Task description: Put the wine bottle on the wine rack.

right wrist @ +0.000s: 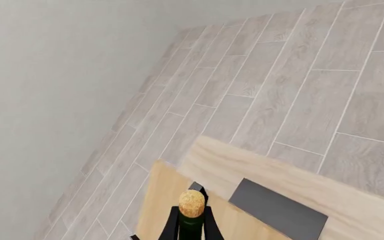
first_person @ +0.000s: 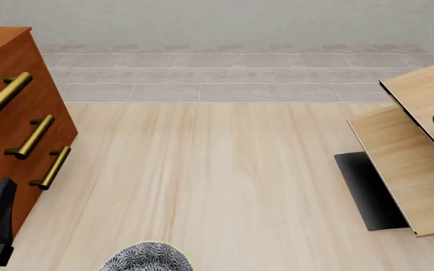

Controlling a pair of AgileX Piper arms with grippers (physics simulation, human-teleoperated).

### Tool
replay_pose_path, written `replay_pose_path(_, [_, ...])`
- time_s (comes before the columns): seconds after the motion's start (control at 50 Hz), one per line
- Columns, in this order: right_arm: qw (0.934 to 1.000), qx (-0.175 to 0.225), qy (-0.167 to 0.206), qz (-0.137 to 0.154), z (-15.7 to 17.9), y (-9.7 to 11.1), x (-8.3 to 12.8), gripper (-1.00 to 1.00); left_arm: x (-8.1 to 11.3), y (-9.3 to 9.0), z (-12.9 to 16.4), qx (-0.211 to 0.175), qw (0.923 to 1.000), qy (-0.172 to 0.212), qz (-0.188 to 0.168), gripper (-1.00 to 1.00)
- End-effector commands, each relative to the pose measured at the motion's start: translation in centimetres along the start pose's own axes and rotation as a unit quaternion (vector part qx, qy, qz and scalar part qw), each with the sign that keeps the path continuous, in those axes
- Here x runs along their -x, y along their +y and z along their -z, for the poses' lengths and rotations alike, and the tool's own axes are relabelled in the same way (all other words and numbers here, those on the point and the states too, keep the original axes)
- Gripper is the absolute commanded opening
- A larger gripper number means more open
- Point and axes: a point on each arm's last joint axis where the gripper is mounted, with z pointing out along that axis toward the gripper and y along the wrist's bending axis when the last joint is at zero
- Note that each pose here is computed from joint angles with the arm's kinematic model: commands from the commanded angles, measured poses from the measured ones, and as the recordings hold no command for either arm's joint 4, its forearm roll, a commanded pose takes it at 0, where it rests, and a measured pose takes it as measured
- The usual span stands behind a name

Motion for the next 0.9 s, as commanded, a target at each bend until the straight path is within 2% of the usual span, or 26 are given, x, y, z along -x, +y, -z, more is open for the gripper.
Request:
replay_pose_path(0.02, [0.998, -0.048, 0.03, 0.027, -2.7, -2.0, -1.5, -1.0, -0.1, 0.0, 0.0, 0.0, 1.0, 0.0, 0.001, 1.0])
replay_pose_path(0.38, [0.9969, -0.062, 0.035, 0.035, -4.6, -2.9, -1.6, -1.0, -0.3, 0.0, 0.0, 0.004, 1.0, 0.001, 0.0, 1.0])
replay_pose_path(0.9, [0.9953, -0.074, 0.049, 0.039, -6.6, -4.1, -2.9, -1.0, 0.1, 0.1, 0.0, 0.009, 1.0, 0.0, -0.003, 1.0])
